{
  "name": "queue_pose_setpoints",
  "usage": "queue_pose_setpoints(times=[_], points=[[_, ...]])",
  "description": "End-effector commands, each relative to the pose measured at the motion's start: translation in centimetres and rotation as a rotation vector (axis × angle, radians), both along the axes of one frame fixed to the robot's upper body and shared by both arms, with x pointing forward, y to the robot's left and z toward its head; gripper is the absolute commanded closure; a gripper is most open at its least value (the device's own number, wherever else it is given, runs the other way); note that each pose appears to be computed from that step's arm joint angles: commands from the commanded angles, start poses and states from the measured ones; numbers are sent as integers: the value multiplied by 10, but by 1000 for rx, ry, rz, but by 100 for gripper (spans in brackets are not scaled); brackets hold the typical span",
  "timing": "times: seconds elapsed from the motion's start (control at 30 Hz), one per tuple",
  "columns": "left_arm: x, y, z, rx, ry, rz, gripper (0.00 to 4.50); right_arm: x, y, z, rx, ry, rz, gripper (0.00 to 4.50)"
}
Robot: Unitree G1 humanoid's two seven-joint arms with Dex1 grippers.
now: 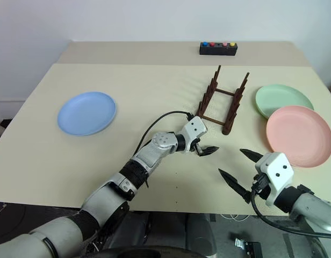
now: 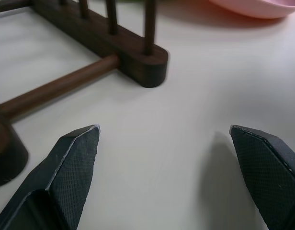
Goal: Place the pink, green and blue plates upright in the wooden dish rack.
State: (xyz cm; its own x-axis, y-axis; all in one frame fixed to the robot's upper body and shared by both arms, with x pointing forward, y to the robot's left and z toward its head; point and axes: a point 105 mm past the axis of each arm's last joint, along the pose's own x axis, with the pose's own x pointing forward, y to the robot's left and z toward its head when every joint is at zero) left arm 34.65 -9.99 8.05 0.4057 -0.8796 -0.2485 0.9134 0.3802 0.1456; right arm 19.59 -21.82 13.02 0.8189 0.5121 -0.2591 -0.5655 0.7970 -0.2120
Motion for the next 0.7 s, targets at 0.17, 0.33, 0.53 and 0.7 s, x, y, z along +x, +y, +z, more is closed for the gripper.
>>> queue_pose_setpoints(times=[0.17, 0.33, 0.53, 0.7], points=[[6, -23, 4, -29, 7, 137, 4, -6, 3, 7, -4, -42, -11, 0], [25, -2, 2, -14, -17, 260, 4, -7, 3, 6, -4, -39, -15, 0], [55, 30, 9, -25, -53, 479, 4, -3, 4, 7, -3, -42, -5, 0], [48, 25, 7, -55, -1, 372, 4, -2, 4, 6, -4, -42, -1, 0]])
